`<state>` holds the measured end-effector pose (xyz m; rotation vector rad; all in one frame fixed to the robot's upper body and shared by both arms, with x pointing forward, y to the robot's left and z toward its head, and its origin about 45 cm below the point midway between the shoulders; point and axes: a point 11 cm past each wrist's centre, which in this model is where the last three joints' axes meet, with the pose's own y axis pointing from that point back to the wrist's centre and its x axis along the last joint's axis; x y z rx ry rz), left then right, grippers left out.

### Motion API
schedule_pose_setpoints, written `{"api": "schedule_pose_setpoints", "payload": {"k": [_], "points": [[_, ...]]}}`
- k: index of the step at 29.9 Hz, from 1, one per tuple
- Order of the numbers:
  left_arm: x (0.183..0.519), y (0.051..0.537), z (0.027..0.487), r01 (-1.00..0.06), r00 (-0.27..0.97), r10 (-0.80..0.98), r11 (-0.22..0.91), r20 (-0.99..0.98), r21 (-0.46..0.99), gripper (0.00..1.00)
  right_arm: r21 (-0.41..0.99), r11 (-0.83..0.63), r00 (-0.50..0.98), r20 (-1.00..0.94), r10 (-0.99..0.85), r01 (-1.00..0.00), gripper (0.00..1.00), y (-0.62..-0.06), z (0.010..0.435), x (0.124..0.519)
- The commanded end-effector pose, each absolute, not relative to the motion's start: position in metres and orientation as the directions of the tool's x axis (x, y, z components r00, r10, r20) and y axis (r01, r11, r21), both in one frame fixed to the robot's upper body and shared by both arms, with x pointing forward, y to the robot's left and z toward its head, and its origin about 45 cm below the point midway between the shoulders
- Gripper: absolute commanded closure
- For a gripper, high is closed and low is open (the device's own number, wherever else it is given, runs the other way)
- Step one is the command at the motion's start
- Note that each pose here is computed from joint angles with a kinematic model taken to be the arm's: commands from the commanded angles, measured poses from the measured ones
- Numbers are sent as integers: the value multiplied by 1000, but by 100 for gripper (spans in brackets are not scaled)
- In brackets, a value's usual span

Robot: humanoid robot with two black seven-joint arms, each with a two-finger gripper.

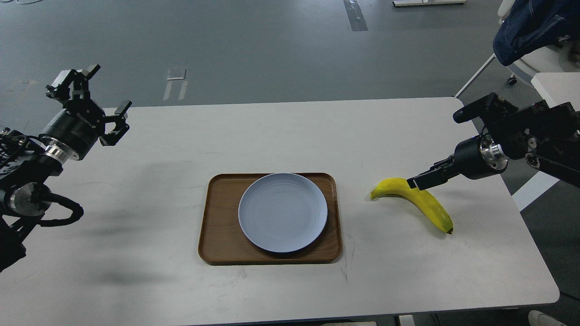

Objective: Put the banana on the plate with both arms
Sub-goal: 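Reach the right gripper down and grasp the yellow banana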

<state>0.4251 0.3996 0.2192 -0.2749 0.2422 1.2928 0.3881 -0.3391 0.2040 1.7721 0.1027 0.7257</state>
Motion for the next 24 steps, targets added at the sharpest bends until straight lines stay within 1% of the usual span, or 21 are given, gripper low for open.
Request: {"api": "schedule_pose_setpoints", "payload": {"k": [1, 5, 9, 13, 17, 23, 24], "points": [[425, 399, 219, -966, 258, 909, 251, -328, -66, 2, 913, -309, 801, 389, 455, -268, 0, -337, 195, 388], [425, 399, 218, -966, 259, 908, 252, -329, -63, 2, 925, -294, 799, 362, 481, -241, 0, -331, 186, 386], [425, 399, 219, -966, 259, 909, 252, -328, -64, 2, 930, -282, 796, 353, 492, -238, 0, -328, 182, 389], [425, 401, 220, -966, 257, 910, 249, -326, -66, 2, 951, -217, 794, 305, 526, -221, 0, -331, 170, 393], [425, 401, 220, -966, 256, 910, 248, -325, -66, 2, 961, -185, 795, 273, 541, -204, 1, -336, 164, 390], [425, 403, 221, -967, 255, 912, 247, -322, -64, 2, 963, -185, 798, 265, 541, -195, 10, -337, 160, 387], [425, 403, 221, -967, 255, 912, 247, -322, -64, 2, 964, -185, 799, 264, 541, -193, 17, -337, 160, 386]]}}
